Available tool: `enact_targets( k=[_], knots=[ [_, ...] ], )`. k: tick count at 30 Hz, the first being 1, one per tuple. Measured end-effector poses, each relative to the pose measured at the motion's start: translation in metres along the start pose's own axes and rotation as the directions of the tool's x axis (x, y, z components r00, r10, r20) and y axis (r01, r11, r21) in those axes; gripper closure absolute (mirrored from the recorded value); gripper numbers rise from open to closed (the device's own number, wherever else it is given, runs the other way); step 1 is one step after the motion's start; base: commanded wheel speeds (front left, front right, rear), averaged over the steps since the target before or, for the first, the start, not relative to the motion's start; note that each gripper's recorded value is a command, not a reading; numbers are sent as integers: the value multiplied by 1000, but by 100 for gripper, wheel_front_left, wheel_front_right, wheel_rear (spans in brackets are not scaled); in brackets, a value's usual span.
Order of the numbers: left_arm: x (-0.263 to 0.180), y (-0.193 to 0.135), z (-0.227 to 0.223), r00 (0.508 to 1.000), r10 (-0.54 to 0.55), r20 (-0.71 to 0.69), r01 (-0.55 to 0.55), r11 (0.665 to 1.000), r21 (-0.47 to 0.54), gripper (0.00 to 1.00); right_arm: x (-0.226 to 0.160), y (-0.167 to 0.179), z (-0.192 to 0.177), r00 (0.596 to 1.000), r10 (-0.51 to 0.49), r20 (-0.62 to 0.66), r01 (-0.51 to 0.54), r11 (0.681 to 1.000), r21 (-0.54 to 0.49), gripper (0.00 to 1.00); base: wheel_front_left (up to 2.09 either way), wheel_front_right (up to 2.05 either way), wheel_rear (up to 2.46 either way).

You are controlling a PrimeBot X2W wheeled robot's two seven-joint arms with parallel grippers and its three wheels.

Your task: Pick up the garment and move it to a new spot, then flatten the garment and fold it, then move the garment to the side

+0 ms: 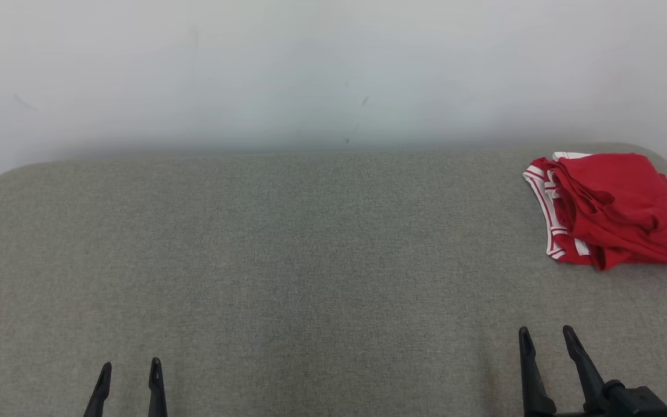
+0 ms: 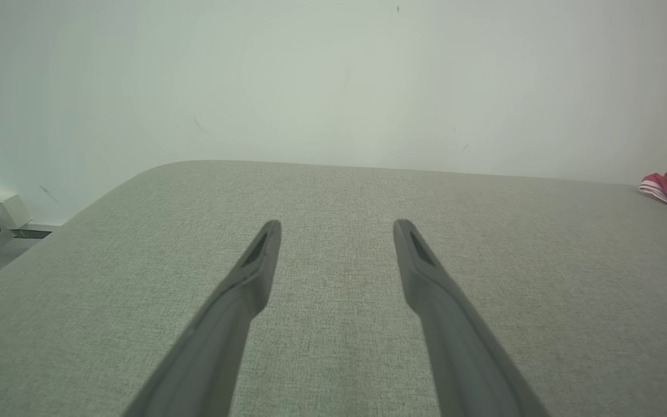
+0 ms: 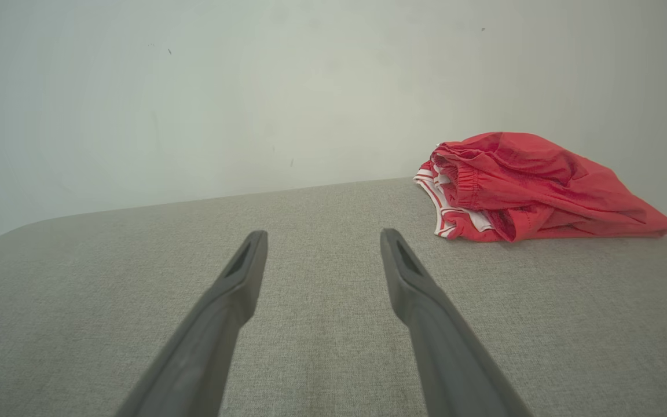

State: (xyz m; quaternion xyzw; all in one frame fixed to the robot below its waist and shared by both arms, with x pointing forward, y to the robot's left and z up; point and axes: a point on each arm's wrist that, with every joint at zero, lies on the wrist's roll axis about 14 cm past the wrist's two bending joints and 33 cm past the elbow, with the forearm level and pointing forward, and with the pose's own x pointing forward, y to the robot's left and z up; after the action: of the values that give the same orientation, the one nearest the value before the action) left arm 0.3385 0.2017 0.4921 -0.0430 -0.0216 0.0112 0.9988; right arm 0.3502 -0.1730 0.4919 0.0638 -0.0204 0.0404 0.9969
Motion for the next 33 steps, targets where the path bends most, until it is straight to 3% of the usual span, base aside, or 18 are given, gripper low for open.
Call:
enact_targets(
  k=[12, 13, 18, 33],
  knots=[
    [-1, 1, -1, 1000, 4, -2, -4, 1000, 1, 0, 0, 1, 0, 1000, 7, -2, -7, 1000, -2, 0, 0, 0, 0],
    [-1, 0, -2, 1000, 4, -7, -4, 1000, 4, 100, 0, 1, -2, 1000, 6, -7, -6, 1000, -1, 100, 0, 0, 0],
    [-4, 1, -16, 998, 13, -57, -14, 1000, -20, 100, -6, -1, -16, 999, -9, -53, 10, 1000, 28, 100, 0, 0, 0],
    [-3, 3, -19, 995, 49, -88, -74, 951, -301, 100, -7, -16, -13, 994, -82, -66, 99, 950, 296, 100, 0, 0, 0]
  ],
)
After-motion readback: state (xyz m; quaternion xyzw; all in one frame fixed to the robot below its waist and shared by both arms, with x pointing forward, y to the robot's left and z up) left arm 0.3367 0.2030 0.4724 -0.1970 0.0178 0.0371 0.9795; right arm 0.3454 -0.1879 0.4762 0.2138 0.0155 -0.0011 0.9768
